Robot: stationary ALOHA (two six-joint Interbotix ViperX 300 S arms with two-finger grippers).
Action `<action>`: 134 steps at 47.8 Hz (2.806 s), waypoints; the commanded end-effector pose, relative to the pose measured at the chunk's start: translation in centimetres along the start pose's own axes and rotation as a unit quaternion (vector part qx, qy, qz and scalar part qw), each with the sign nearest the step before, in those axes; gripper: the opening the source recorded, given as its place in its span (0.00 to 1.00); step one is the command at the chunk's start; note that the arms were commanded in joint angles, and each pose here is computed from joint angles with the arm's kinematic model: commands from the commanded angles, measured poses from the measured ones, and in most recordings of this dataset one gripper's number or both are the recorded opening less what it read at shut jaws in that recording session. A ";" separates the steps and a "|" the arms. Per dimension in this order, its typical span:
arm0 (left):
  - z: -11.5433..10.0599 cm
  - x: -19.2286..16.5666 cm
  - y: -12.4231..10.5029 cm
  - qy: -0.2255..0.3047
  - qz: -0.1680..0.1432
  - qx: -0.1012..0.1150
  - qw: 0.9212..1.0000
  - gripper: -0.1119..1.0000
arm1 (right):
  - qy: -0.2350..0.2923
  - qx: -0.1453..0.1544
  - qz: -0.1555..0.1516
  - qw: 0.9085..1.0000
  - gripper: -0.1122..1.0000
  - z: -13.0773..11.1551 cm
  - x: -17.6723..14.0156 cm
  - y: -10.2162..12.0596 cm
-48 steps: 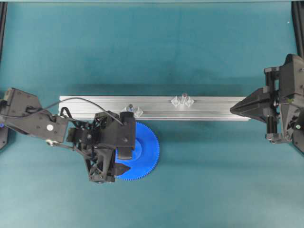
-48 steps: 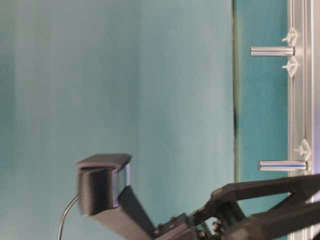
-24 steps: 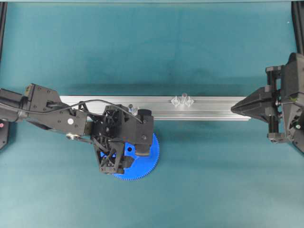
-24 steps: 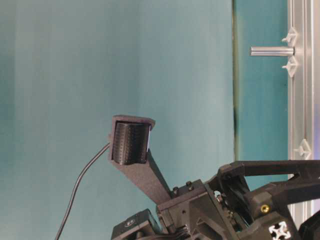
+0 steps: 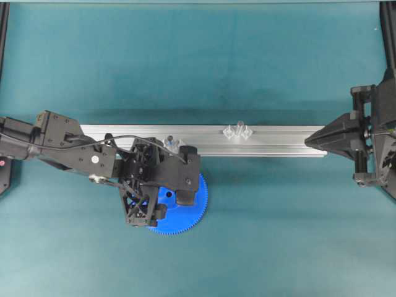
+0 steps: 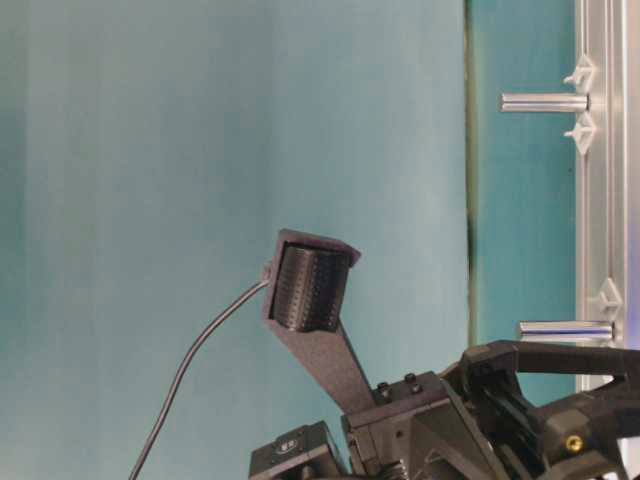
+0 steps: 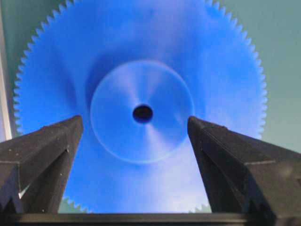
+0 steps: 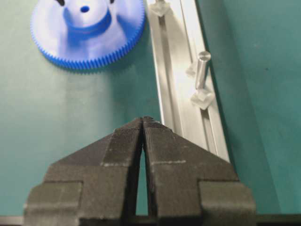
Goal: Insert the large gear onto the shaft.
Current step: 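Close the left gripper on the gear hub and lift it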
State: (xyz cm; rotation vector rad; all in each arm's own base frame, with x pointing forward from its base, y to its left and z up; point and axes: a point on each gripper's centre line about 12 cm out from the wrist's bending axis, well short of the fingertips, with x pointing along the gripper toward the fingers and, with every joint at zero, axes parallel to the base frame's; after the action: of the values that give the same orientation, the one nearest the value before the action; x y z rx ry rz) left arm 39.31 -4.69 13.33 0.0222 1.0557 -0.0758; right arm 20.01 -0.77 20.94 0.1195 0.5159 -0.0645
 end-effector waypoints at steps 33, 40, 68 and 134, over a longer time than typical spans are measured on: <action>1.2 0.5 -0.6 -0.007 -0.003 -0.001 1.000 0.92 | -0.007 0.005 0.000 1.000 0.20 0.3 -0.1 0.0; 1.0 0.7 -0.7 -0.002 -0.004 0.002 1.000 0.92 | -0.007 0.006 0.000 1.000 0.20 0.2 -0.1 0.0; -0.4 1.4 -1.7 0.042 -0.006 0.015 0.999 0.92 | -0.010 0.009 0.001 1.000 0.20 0.2 -0.4 0.0; -0.8 1.7 -2.2 0.099 -0.006 0.041 0.994 0.92 | -0.021 0.013 0.003 1.000 0.19 -0.3 -1.7 0.0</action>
State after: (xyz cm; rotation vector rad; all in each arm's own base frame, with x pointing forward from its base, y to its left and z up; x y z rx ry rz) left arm 39.38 -6.30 11.41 0.0860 1.2446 -0.1129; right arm 18.18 -0.68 21.17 0.1343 0.4864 -0.0650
